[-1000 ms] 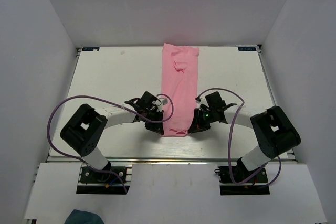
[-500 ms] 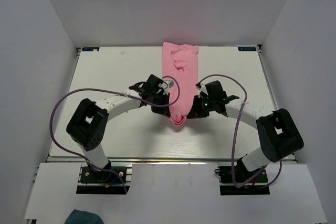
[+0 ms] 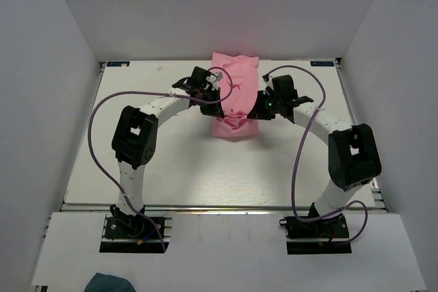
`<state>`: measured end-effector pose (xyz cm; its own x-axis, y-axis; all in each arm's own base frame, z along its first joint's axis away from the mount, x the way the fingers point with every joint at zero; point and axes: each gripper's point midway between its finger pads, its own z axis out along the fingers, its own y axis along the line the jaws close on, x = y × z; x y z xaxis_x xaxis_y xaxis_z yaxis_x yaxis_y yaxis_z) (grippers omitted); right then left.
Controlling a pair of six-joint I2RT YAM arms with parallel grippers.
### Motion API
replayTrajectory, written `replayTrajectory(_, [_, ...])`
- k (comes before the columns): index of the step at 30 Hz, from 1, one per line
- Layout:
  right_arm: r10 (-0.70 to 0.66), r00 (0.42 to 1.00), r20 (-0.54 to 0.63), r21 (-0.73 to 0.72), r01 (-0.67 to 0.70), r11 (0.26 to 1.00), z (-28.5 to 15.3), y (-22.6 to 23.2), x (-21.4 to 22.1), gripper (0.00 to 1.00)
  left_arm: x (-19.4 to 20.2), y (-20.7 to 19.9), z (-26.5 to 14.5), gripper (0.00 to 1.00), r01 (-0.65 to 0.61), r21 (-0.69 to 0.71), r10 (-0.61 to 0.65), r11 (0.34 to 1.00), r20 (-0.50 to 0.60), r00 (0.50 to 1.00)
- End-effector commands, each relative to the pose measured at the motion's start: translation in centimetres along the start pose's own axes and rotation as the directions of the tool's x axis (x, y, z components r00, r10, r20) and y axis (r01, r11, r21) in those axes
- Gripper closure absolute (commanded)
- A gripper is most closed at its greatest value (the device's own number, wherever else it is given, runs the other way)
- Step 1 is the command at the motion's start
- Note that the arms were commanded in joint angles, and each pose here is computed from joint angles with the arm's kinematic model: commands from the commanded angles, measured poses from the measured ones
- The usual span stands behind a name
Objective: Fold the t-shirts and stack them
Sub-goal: Fold the folded rectangular tshirt in 1/3 of the way
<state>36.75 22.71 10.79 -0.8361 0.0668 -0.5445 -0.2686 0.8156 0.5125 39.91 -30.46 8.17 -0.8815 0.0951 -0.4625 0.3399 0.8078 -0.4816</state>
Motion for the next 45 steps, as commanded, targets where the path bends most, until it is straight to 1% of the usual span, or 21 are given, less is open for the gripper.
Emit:
replayTrajectory(1, [-0.034, 0.997, 0.066, 0.023, 0.033, 0.999, 0.0, -0.3, -3.8, 1.0, -3.9, -1.3, -1.3, 1.0, -0.029, 0.054, 0.025, 0.998, 0.07, 0.997])
replayTrajectory(2, [-0.031, 0.997, 0.074, 0.032, 0.028, 0.999, 0.0, -0.8, -4.4, 1.0, -5.3, -1.2, -1.6, 1.0, -0.032, 0.056, 0.026, 0.998, 0.1, 0.995])
replayTrajectory(3, [-0.048, 0.996, 0.076, 0.037, 0.046, 0.998, 0.4, -1.1, -4.7, 1.0, -5.8, -1.4, -1.6, 1.0, -0.036, 0.058, 0.029, 0.998, 0.108, 0.994])
replayTrajectory(4, [-0.063, 0.993, 0.102, 0.03, 0.06, 0.998, 0.4, -0.6, -6.4, 1.0, -6.5, -0.9, -1.7, 1.0, -0.031, 0.055, 0.024, 0.998, 0.122, 0.992])
replayTrajectory(7, [-0.062, 0.993, 0.1, 0.009, 0.062, 0.998, 1.0, -0.6, -8.1, 1.0, -8.7, -1.1, -1.9, 1.0, -0.054, 0.062, 0.043, 0.997, 0.168, 0.985])
replayTrajectory(8, [-0.062, 0.993, 0.099, 0.0, 0.062, 0.998, 1.3, -0.8, -8.6, 1.0, -9.5, -0.8, -2.1, 0.98, -0.052, 0.06, 0.04, 0.997, 0.185, 0.982])
replayTrajectory(14, [-0.065, 0.99, 0.122, -0.029, 0.069, 0.997, 2.2, -1.2, -11.3, 1.0, -11.9, 0.7, -2.0, 0.93, -0.059, 0.042, 0.046, 0.997, 0.246, 0.968])
replayTrajectory(20, [-0.065, 0.99, 0.126, -0.054, 0.072, 0.996, 3.1, -1.8, -12.7, 1.0, -12.8, 1.4, -0.4, 0.9, -0.08, 0.07, 0.057, 0.994, 0.282, 0.958])
replayTrajectory(27, [-0.046, 0.991, 0.126, -0.046, 0.053, 0.998, 4.6, -3.6, -14.1, 1.0, -14.3, 2.7, 0.6, 0.9, -0.045, 0.079, 0.018, 0.996, 0.318, 0.948])
replayTrajectory(33, [-0.03, 0.993, 0.113, -0.042, 0.035, 0.999, 6.4, -5.2, -14.2, 1.0, -14.9, 3.3, 1.4, 0.87, -0.03, 0.098, -0.005, 0.995, 0.343, 0.939])
replayTrajectory(34, [-0.028, 0.993, 0.112, -0.04, 0.033, 0.999, 6.7, -5.5, -14.3, 1.0, -14.9, 4.0, 1.6, 0.87, -0.009, 0.096, -0.024, 0.995, 0.339, 0.941])
replayTrajectory(35, [-0.02, 0.993, 0.112, -0.038, 0.025, 0.999, 6.8, -5.9, -14.3, 1.0, -15.1, 4.1, 1.9, 0.84, -0.017, 0.099, -0.019, 0.995, 0.351, 0.936])
replayTrajectory(37, [-0.014, 0.992, 0.124, -0.044, 0.02, 0.999, 7.6, -6.5, -14.5, 1.0, -15.2, 4.4, 2.3, 0.83, -0.006, 0.095, -0.028, 0.995, 0.355, 0.934])
replayTrajectory(38, [-0.018, 0.989, 0.144, -0.049, 0.025, 0.998, 7.6, -6.6, -15.0, 1.0, -15.5, 4.4, 2.2, 0.75, 0.0, 0.093, -0.034, 0.996, 0.366, 0.93])
replayTrajectory(39, [-0.009, 0.991, 0.134, -0.066, 0.018, 0.998, 8.2, -6.7, -14.7, 1.0, -15.4, 5.0, 2.6, 0.67, 0.012, 0.073, -0.038, 0.997, 0.367, 0.929])
replayTrajectory(40, [-0.013, 0.988, 0.153, -0.078, 0.025, 0.997, 8.3, -6.7, -15.1, 0.97, -15.5, 5.2, 2.6, 0.6, 0.025, 0.065, -0.047, 0.998, 0.372, 0.927])
replayTrajectory(41, [-0.001, 0.985, 0.172, -0.089, 0.017, 0.996, 8.4, -6.7, -15.7, 0.8, -15.9, 5.3, 2.5, 0.48, 0.022, 0.056, -0.042, 0.998, 0.392, 0.919])
replayTrajectory(42, [0.002, 0.983, 0.181, -0.101, 0.017, 0.995, 8.8, -6.6, -15.9, 0.46, -16.6, 5.7, 2.7, 0.32, 0.042, 0.039, -0.054, 0.998, 0.413, 0.909])
replayTrajectory(43, [-0.005, 0.978, 0.21, -0.118, 0.03, 0.993, 8.8, -6.3, -16.7, 0.1, -16.6, 5.9, 3.1, 0.12, 0.044, 0.038, -0.055, 0.998, 0.411, 0.91])
replayTrajectory(44, [0.003, 0.974, 0.226, -0.135, 0.028, 0.99, 8.5, -6.3, -17.4, 0.1, -18.1, 6.0, 2.1, 0.0, 0.055, 0.041, -0.067, 0.998, 0.45, 0.891])
replayTrajectory(45, [0.023, 0.974, 0.226, -0.149, 0.011, 0.989, 8.6, -6.2, -17.5, 0.1, -18.1, 6.1, 2.3, 0.0, 0.057, 0.039, -0.069, 0.998, 0.446, 0.893])
